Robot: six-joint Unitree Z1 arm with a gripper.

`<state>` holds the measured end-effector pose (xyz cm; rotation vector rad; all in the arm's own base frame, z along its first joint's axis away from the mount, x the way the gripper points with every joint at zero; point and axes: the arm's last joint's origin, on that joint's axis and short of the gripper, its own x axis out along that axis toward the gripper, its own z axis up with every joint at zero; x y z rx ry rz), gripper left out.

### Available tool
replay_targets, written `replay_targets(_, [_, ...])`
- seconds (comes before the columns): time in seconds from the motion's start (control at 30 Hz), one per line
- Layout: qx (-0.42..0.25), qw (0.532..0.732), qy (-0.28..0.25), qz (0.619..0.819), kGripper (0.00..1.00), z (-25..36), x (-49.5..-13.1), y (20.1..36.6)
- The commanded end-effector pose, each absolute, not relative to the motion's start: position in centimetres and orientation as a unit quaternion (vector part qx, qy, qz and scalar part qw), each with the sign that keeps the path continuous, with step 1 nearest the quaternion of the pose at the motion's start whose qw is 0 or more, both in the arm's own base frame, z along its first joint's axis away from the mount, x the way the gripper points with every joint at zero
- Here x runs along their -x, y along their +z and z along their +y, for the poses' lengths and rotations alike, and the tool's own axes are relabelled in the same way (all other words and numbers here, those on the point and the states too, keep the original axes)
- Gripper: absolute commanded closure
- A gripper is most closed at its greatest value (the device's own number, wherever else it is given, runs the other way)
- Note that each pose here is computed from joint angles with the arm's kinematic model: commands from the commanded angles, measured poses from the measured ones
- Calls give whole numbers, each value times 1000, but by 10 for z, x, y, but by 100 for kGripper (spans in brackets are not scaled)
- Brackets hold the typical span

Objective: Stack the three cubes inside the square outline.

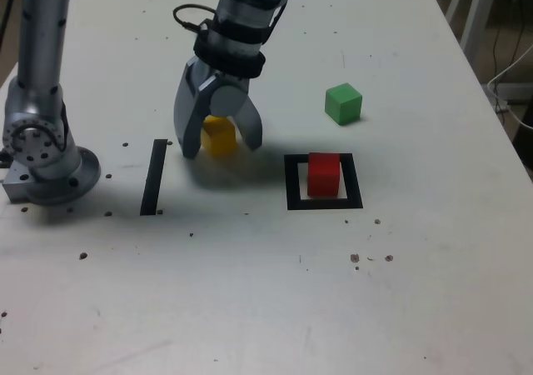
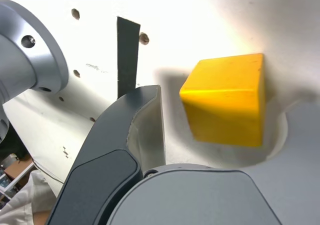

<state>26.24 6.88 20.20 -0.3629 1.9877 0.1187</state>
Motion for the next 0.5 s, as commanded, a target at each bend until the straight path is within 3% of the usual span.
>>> replay_targets(0.0, [148,534,50,831,57,70,-264,200])
replay_targets(0.17, [137,546,47,825,70,72,-268,198])
replay_targets(0.47, [135,547,45,825,71,72,-269,196])
